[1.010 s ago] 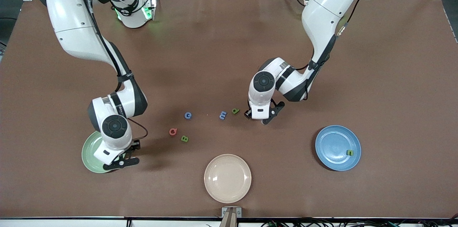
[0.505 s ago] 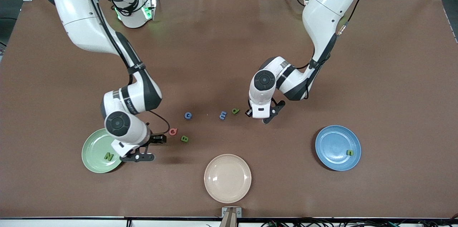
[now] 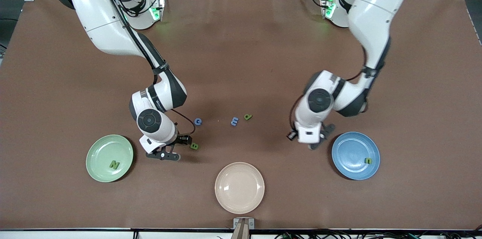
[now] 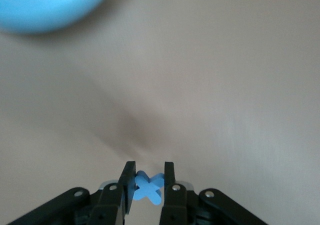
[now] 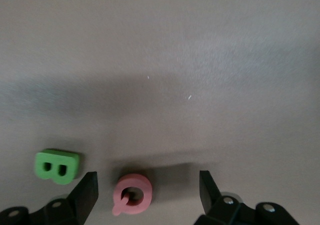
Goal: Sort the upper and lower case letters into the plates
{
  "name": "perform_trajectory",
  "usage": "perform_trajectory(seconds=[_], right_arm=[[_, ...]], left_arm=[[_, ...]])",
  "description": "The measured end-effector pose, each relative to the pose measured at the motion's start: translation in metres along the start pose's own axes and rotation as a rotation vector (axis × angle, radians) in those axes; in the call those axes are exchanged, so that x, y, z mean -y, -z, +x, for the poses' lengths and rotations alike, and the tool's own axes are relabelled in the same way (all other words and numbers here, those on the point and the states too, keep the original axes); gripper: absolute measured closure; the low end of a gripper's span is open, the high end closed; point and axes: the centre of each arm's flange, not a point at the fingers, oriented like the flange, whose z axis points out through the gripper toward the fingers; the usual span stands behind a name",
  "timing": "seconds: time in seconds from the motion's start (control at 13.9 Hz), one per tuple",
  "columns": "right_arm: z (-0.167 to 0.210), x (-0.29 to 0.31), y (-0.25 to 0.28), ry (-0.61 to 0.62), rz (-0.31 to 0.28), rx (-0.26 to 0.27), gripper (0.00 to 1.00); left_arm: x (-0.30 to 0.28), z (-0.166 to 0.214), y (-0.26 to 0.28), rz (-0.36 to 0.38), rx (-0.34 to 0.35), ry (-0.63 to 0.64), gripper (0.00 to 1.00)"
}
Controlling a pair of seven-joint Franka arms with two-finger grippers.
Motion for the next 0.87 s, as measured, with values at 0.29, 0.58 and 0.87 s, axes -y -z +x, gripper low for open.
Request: perform_trajectory(seconds=[0.29, 0.58, 0.87], right_arm=[[-0.006, 0.0, -0.008, -0.016, 0.006, 0.02, 0.15], [-0.01, 0.01, -0.004, -0.048, 0.015, 0.019, 0.35], [-0.012, 0.015, 0.001, -0.056, 0.02, 0.016, 0.61]], left_arm=[[0.061, 0.112, 0.011, 0.007, -0.014, -0.089, 0.73], [0.105, 0.162, -0.007, 0.028, 0.005, -0.187, 0.67], [0.095, 0.148, -0.009, 0.036, 0.03, -0.228, 0.36]])
